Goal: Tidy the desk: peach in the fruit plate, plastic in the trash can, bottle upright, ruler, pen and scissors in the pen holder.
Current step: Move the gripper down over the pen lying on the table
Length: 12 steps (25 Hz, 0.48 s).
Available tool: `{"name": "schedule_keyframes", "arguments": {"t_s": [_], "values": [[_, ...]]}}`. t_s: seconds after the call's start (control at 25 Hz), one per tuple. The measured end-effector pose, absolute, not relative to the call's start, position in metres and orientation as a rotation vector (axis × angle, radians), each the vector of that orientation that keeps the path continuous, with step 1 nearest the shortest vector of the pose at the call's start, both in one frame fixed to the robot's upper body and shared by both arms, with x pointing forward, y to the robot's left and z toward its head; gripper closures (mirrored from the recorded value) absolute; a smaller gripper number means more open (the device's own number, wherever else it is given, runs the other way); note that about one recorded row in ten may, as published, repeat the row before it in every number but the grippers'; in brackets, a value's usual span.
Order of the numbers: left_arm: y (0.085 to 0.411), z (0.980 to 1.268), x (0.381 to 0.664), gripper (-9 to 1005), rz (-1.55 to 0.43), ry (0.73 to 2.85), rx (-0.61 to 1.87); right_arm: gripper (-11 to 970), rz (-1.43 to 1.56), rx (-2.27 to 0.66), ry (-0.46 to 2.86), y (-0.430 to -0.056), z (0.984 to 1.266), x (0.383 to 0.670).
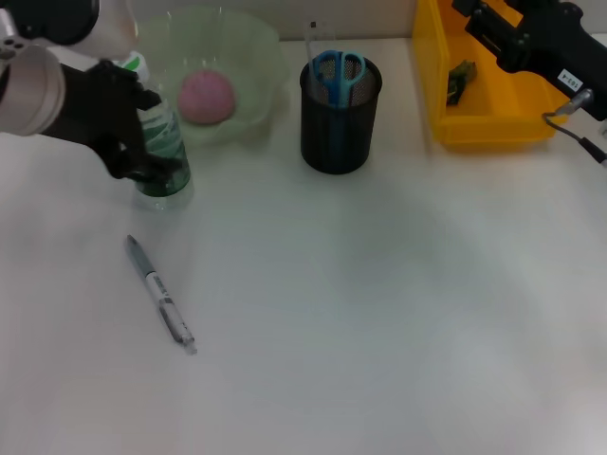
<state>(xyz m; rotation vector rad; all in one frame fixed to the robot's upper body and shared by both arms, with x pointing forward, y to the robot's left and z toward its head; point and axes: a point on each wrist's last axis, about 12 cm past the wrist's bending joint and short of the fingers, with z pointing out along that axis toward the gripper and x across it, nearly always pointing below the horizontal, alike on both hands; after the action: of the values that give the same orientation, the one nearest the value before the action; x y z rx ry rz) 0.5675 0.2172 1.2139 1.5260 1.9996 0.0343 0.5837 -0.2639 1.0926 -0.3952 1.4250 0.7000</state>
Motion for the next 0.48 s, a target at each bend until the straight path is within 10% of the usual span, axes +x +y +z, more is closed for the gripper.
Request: {"name": "schedule_keyframes", "arguments": {"t_s": [0.48], "values": [[0.228,1.206,0.557,227,0.124,1.887,1.887,452,0.855,-0.283,1.487,-0.260,1.084,0.578]]}}
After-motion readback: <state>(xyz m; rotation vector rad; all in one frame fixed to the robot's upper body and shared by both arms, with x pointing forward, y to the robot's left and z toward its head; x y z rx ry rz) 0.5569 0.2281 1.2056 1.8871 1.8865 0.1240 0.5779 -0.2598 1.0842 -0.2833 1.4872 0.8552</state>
